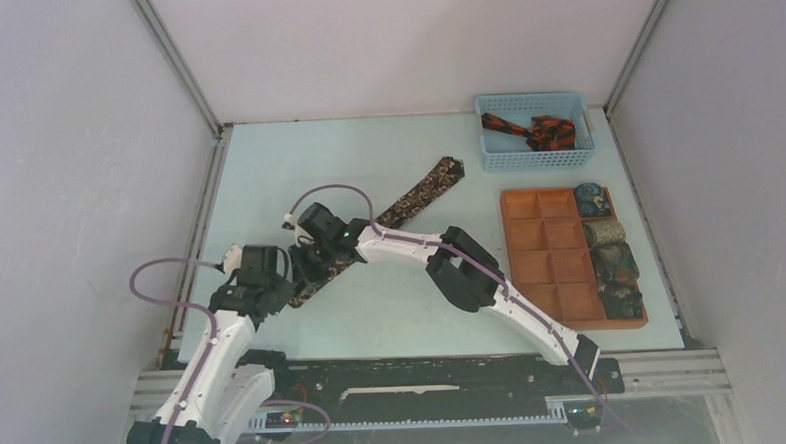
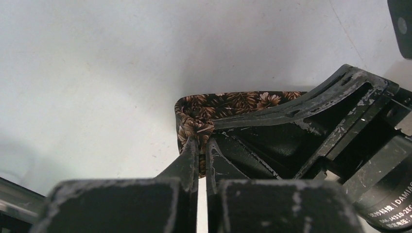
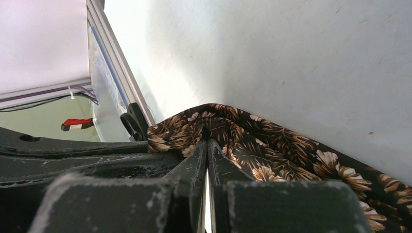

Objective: Roll the ties
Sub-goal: Roll the tie at the center of the board.

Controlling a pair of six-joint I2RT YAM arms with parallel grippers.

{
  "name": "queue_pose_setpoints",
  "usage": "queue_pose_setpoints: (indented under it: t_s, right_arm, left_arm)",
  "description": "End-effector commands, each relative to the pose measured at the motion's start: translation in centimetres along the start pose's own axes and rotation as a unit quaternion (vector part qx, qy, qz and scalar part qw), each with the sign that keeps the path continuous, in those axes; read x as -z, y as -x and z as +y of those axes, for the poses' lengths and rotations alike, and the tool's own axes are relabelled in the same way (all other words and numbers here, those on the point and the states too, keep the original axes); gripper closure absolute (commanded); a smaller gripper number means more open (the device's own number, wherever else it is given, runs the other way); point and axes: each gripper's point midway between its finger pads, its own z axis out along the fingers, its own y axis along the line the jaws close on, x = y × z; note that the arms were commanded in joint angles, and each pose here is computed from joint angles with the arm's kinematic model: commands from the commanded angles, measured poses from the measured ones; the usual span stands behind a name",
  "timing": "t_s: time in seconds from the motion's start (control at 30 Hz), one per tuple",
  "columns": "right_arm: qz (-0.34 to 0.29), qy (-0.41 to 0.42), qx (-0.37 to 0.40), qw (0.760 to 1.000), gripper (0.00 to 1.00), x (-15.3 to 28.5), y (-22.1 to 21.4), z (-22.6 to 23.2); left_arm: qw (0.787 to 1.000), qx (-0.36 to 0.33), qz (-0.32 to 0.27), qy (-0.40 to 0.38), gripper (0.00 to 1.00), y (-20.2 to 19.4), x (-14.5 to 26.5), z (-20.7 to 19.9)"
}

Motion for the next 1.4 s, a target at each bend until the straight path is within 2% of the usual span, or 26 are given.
queue_pose_setpoints:
  t_s: [0.0,0.77,1.0,1.37]
  right_arm:
    - [-0.005,0.028,0.012,1.000,0.97,-0.3,0.4,2.1]
    - [-0.034,0.018,0.001,0.999,0.99,2.5,2.3,0.3]
    - [-0.053,0.009,0.010,0.999,0.99,5.0,3.7,0.2]
    - [-0.075,-0.003,-0.006,0.997,0.98,8.5,4.0,-2.4]
  left_arm:
    - [1.000,-0.012,-0.006,-0.019,1.00,0.9,0.7,-1.3]
    - [0.999,-0.039,0.018,-0.009,1.00,0.1,-1.2,-2.6]
    - [0.999,-0.043,0.020,-0.004,1.00,0.1,-1.5,-2.9]
    - [0.998,-0.048,0.029,-0.006,1.00,-0.2,-2.2,-3.8]
